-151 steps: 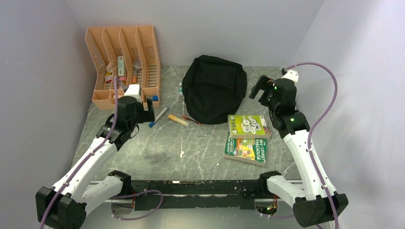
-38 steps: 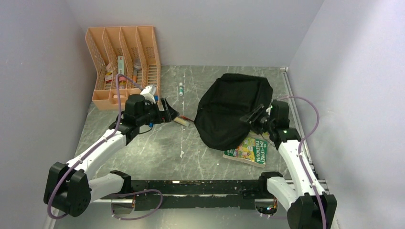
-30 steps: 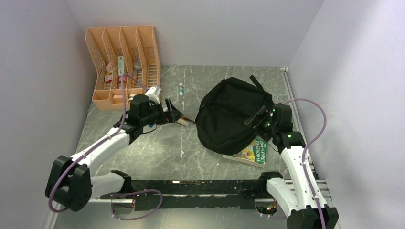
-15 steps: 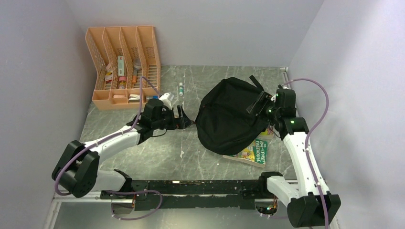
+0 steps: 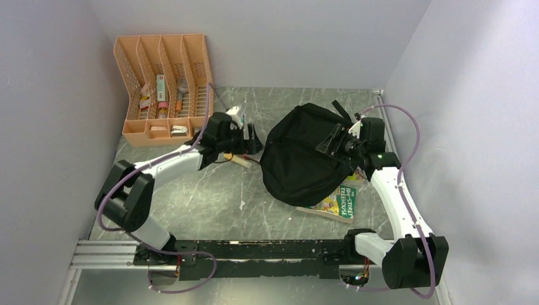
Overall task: Pack the student bag
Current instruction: Place the student bag at the center of the board, then unzip the student bag at the center of the board.
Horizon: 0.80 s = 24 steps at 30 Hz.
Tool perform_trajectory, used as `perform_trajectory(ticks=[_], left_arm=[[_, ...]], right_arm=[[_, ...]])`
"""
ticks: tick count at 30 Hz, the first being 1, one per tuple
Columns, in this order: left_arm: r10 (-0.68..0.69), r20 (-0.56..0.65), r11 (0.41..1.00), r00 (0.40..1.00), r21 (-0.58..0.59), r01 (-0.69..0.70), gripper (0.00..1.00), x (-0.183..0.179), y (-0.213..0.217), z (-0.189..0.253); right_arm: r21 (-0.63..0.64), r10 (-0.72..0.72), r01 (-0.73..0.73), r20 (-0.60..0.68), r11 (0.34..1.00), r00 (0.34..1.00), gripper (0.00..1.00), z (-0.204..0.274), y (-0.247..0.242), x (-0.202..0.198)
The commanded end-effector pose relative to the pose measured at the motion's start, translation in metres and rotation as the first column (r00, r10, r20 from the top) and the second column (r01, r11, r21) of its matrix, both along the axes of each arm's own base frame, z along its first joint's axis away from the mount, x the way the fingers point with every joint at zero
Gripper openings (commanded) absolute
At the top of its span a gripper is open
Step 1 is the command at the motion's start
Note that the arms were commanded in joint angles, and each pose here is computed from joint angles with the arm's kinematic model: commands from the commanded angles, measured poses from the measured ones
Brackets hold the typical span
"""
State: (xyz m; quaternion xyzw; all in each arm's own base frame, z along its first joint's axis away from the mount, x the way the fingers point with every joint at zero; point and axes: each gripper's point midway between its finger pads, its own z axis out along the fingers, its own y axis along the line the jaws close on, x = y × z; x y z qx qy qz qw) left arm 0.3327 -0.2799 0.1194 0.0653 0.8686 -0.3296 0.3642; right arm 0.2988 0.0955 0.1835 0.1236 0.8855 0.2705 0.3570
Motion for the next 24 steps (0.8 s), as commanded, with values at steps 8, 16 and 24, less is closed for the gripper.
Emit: perform_trajectory(ticks=[8, 16, 24], left_arm=[[-0.116, 0.029, 0.974, 0.993, 0.198, 0.108, 0.82, 0.055, -0.025, -0.006], [-0.153, 0.074, 0.959, 0.986, 0.251, 0.130, 0.80, 0.093, -0.044, -0.004], [-0.240, 0.102, 0.943, 0.966, 0.262, 0.206, 0.74, 0.097, -0.060, -0.001]], right_arm=[[0.091, 0.001, -0.001, 0.008, 0.996, 1.000, 0.60, -0.013, 0.012, -0.002], [0.150, -0.022, 0.020, 0.009, 0.989, 1.000, 0.57, -0.016, 0.017, -0.001], [0.157, -0.041, 0.042, -0.012, 0.987, 0.999, 0.56, -0.023, 0.016, -0.004]])
